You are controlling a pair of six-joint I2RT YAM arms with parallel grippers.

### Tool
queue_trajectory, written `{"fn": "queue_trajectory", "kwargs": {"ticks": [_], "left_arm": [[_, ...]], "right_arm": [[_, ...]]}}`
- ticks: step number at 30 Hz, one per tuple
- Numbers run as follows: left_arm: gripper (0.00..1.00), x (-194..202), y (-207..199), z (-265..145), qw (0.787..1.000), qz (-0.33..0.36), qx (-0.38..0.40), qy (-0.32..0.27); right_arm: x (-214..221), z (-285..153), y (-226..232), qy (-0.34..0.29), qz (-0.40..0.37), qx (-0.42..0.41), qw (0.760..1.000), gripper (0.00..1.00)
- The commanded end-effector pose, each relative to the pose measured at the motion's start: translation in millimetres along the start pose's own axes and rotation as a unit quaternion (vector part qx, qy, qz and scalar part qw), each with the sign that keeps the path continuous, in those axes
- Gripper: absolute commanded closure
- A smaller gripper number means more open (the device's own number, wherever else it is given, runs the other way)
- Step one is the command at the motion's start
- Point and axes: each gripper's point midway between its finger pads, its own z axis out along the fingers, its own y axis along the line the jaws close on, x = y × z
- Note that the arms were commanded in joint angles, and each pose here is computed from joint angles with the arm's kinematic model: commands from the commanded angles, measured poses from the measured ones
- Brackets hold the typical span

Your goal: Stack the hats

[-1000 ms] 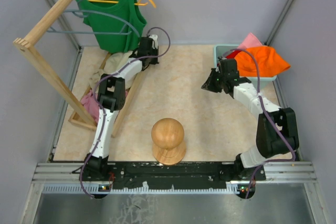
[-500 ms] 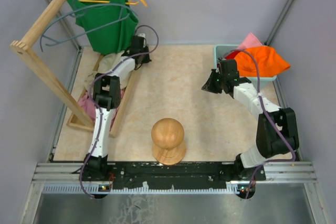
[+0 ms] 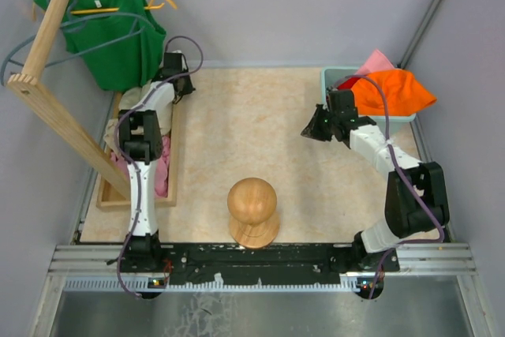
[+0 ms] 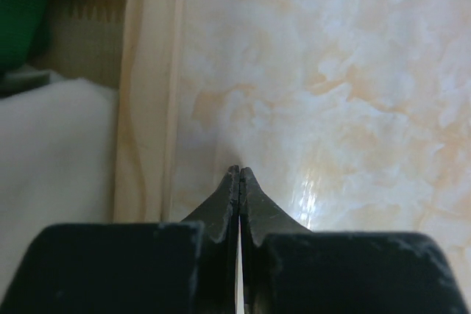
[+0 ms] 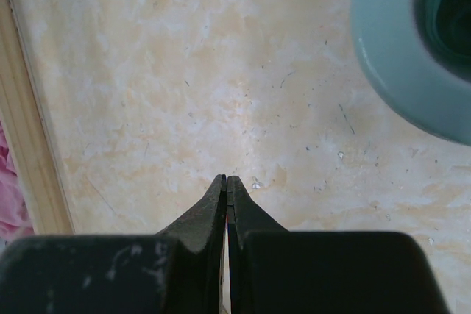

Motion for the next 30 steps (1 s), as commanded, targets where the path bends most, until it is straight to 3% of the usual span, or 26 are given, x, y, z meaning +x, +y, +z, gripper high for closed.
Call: {"fn": "queue_trajectory", "kwargs": {"ticks": [1, 8, 11, 14, 18, 23, 30], "left_arm": [[1.0, -8.2, -16.0, -40.6, 1.0, 0.0, 0.025, 0.015], [1.0, 54.1, -67.3, -108.1, 0.995, -0.003, 0.062, 0.081], [1.0, 109.4, -55.1, -137.1, 0.987, -0.034, 0.025, 0.153], [1.0, 134.0, -39.3, -162.0, 0.983, -0.066, -0.004, 0.169], [1.0, 102.0, -48.1, -197.7, 0.992, -0.056, 0.042, 0.104], [0.99, 21.3, -88.4, -260.9, 0.983, -0.028, 0.179, -0.041], [0.84, -37.6, -106.5, -335.1, 0.964, 0.013, 0.24, -0.117]], "right_arm": [[-14.5, -6.5, 27.1, -0.018, -0.018, -0.031, 0.999, 1.0], [0.5, -6.6, 39.0, -0.004, -0.035, -0.051, 0.998, 1.0], [3.4, -10.4, 44.5, -0.009, -0.037, -0.063, 0.997, 1.0], [6.0, -17.5, 53.7, -0.011, -0.042, -0.085, 0.995, 1.0], [25.0, -22.2, 81.5, 0.015, -0.065, -0.148, 0.987, 1.0], [43.7, -1.8, 116.4, 0.056, -0.086, -0.218, 0.971, 1.0], [86.2, 57.9, 154.5, 0.172, -0.09, -0.287, 0.938, 1.0]]}}
